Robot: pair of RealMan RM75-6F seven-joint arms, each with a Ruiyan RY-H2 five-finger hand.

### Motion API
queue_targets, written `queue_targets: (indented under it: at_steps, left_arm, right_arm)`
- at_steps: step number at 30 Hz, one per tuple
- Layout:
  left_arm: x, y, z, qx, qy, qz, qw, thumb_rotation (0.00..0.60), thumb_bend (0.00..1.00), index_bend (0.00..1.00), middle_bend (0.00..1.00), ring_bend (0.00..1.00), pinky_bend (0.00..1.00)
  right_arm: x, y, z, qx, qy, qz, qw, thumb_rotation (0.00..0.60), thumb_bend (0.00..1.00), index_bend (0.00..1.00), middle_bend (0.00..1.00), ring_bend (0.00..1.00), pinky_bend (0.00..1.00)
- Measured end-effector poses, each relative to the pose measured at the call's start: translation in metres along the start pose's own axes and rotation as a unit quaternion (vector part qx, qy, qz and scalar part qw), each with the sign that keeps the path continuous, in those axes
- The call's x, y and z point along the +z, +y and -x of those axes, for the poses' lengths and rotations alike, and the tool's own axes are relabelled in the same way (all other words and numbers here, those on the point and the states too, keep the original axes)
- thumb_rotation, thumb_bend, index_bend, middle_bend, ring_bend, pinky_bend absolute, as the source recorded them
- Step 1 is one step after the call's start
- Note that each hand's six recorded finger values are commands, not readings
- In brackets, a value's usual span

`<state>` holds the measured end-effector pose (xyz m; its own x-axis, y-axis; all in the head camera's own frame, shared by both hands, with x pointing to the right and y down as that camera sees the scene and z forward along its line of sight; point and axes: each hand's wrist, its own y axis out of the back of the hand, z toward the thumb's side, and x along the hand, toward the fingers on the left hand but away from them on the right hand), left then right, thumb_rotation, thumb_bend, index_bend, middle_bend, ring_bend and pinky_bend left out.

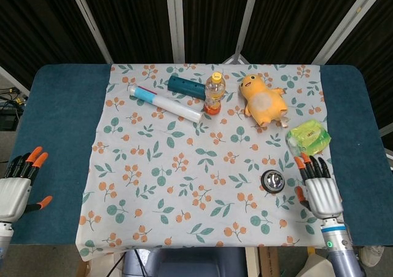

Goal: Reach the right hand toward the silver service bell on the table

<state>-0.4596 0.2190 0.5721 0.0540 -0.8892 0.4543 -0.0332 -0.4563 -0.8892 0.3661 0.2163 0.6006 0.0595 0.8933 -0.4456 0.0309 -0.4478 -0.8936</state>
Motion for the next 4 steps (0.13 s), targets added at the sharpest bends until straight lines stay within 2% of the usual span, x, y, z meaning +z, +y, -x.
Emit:
queue_targets:
  at_steps: [4]
  left_arm:
    - [0.001,0.001,0.000,0.002,-0.001,0.001,1.0000,0.600,0.00,0.00,0.00,0.00,0.00]
  right_arm:
    - [-0.024,0.028,-0.012,-0.035,-0.019,0.010,0.9992,0.600,0.39,0.00,0.00,0.00,0.00]
